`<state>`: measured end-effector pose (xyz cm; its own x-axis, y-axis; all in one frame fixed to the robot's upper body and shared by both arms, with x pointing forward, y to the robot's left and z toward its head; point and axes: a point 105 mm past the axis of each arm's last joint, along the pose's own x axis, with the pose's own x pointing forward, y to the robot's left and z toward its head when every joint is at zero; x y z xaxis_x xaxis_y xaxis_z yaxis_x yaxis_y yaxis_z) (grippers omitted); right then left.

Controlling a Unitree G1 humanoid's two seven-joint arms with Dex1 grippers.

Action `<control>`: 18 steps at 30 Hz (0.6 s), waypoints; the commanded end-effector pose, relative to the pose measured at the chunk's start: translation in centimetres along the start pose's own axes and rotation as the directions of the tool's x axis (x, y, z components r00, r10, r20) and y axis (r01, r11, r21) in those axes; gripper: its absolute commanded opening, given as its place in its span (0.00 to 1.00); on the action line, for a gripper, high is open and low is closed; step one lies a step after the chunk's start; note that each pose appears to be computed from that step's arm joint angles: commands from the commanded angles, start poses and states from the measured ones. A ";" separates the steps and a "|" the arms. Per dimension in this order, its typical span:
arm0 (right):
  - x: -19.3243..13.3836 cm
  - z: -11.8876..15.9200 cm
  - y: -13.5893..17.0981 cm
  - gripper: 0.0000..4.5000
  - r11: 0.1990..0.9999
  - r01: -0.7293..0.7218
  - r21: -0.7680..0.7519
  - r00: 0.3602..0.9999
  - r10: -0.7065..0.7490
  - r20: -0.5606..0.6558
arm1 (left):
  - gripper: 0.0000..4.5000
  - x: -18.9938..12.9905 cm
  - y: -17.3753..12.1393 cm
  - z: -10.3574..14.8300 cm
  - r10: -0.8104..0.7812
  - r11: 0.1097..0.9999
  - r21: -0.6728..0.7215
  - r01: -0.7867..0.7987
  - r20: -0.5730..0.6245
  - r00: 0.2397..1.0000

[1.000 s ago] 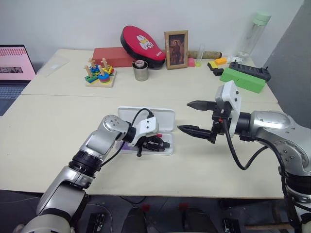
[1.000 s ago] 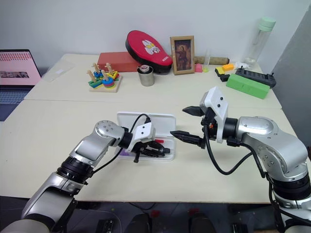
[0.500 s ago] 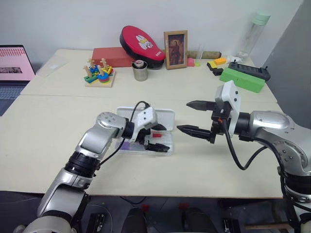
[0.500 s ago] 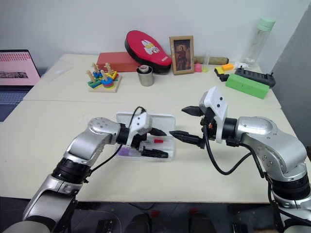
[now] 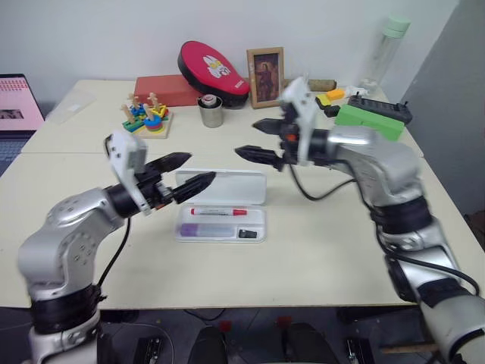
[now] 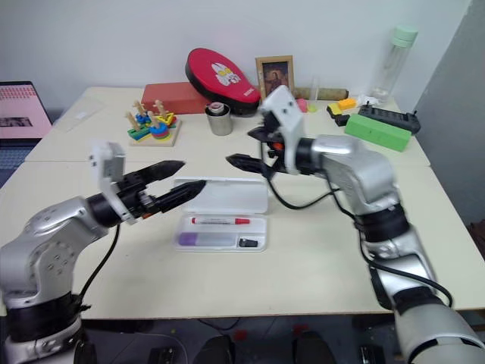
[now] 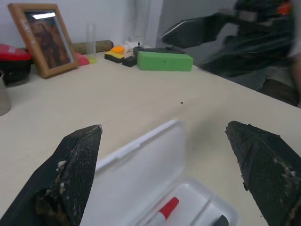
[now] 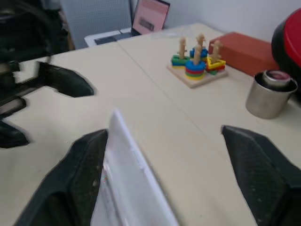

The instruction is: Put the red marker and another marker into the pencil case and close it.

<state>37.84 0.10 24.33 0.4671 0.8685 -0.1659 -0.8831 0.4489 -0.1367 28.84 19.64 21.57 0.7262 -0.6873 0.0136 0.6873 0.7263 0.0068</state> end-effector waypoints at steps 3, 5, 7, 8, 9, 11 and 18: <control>1.7 0.0 -1.8 0.58 0.994 0.071 -0.080 0.997 -0.073 -0.020 | 1.00 -3.3 0.6 1.0 0.125 0.990 0.058 -0.126 0.020 0.992; 2.3 -0.7 -1.8 0.46 0.992 0.072 -0.101 0.996 -0.077 -0.045 | 1.00 -4.3 1.0 0.8 0.162 0.985 0.057 -0.163 0.014 0.987; 2.7 -1.2 -1.8 0.35 0.991 0.068 -0.113 0.995 -0.076 -0.063 | 1.00 -4.9 1.2 0.8 0.180 0.982 0.054 -0.180 0.018 0.984; 2.8 -1.5 -1.8 0.28 0.991 0.066 -0.115 0.995 -0.074 -0.070 | 1.00 -5.0 1.2 0.9 0.182 0.982 0.052 -0.183 0.020 0.983; 2.9 -1.8 -1.8 0.26 0.991 0.060 -0.117 0.994 -0.069 -0.079 | 1.00 -5.2 1.2 0.9 0.185 0.981 0.051 -0.185 0.019 0.983; 3.1 -2.3 -1.6 0.16 0.992 0.047 -0.118 0.994 -0.058 -0.094 | 1.00 -5.5 1.3 0.8 0.187 0.981 0.049 -0.187 0.014 0.982; 3.3 -4.3 -0.6 0.01 0.989 -0.014 -0.146 0.987 -0.009 -0.158 | 1.00 -5.8 1.1 0.4 0.182 0.983 0.035 -0.182 -0.007 0.983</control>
<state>40.61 1.46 19.27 0.4979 0.8039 -0.3254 -0.8657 0.4380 -0.2425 25.79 24.72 20.58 0.8464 -0.5318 -0.0259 0.5316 0.8468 -0.0158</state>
